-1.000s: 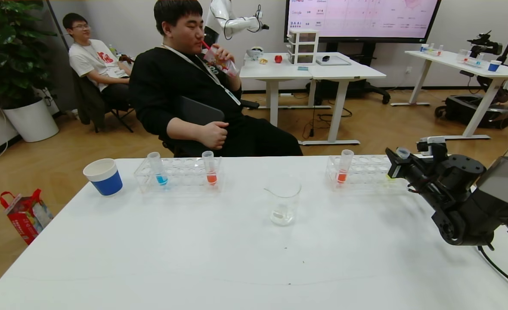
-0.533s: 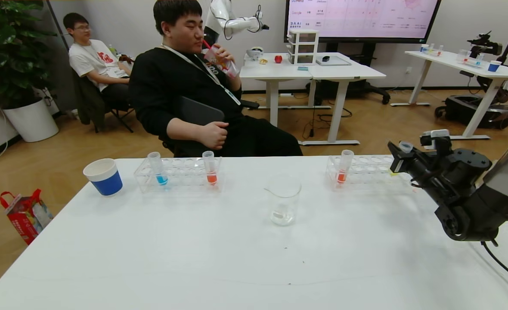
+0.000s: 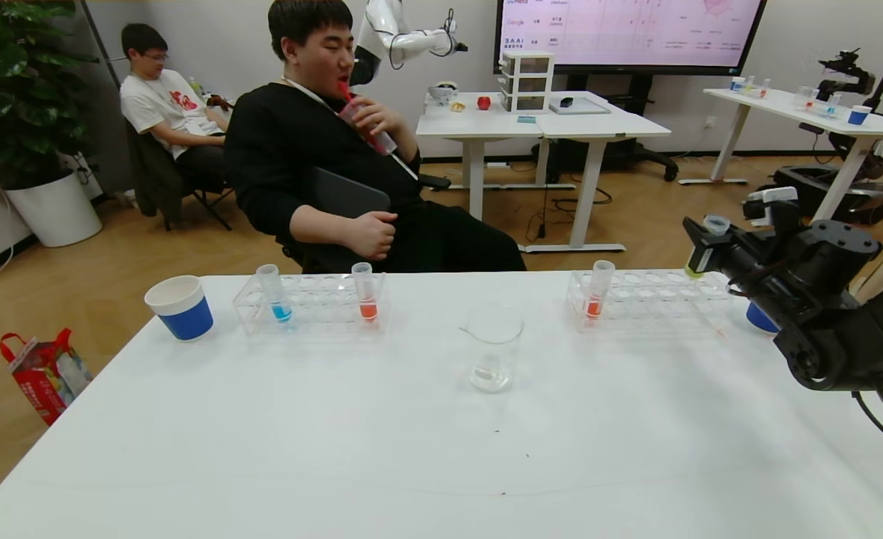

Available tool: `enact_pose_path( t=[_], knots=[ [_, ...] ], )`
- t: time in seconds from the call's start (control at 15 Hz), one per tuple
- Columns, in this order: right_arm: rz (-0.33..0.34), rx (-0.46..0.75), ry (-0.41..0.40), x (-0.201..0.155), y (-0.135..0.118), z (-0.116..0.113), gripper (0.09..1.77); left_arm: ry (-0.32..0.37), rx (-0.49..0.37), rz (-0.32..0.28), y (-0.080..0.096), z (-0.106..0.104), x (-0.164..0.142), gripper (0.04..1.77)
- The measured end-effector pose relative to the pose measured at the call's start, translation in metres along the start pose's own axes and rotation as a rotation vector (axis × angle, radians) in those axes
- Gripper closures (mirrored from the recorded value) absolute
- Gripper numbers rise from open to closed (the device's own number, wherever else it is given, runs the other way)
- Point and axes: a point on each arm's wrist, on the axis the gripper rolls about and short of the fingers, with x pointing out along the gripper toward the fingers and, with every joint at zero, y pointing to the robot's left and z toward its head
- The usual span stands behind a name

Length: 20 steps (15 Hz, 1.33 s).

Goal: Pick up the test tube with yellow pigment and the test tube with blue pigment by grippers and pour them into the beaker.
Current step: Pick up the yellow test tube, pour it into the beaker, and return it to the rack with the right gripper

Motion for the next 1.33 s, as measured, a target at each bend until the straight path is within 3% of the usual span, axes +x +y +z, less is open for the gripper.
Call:
enact_pose_path(
  t=[0.27, 0.47, 0.73, 1.0, 1.2, 1.33],
  knots=[
    [0.048, -0.007, -0.001, 0.008, 0.013, 0.011, 1.34, 0.000, 0.000, 0.000, 0.000, 0.000, 0.000, 0.06],
    [0.239, -0.036, -0.036, 0.016, 0.051, 0.028, 1.34, 0.000, 0.000, 0.000, 0.000, 0.000, 0.000, 0.06],
    [0.420, -0.150, -0.143, 0.027, 0.112, 0.052, 1.34, 0.000, 0.000, 0.000, 0.000, 0.000, 0.000, 0.06],
    [0.652, -0.264, -0.245, 0.020, 0.161, 0.056, 1.34, 0.000, 0.000, -0.001, 0.000, 0.000, 0.000, 0.06],
    [0.733, -0.355, -0.346, 0.016, 0.180, 0.053, 1.34, 0.000, 0.000, 0.000, 0.000, 0.000, 0.000, 0.06],
    [0.773, -0.405, -0.367, 0.016, 0.183, 0.044, 1.34, 0.000, 0.000, 0.000, 0.000, 0.000, 0.000, 0.06]
  ],
)
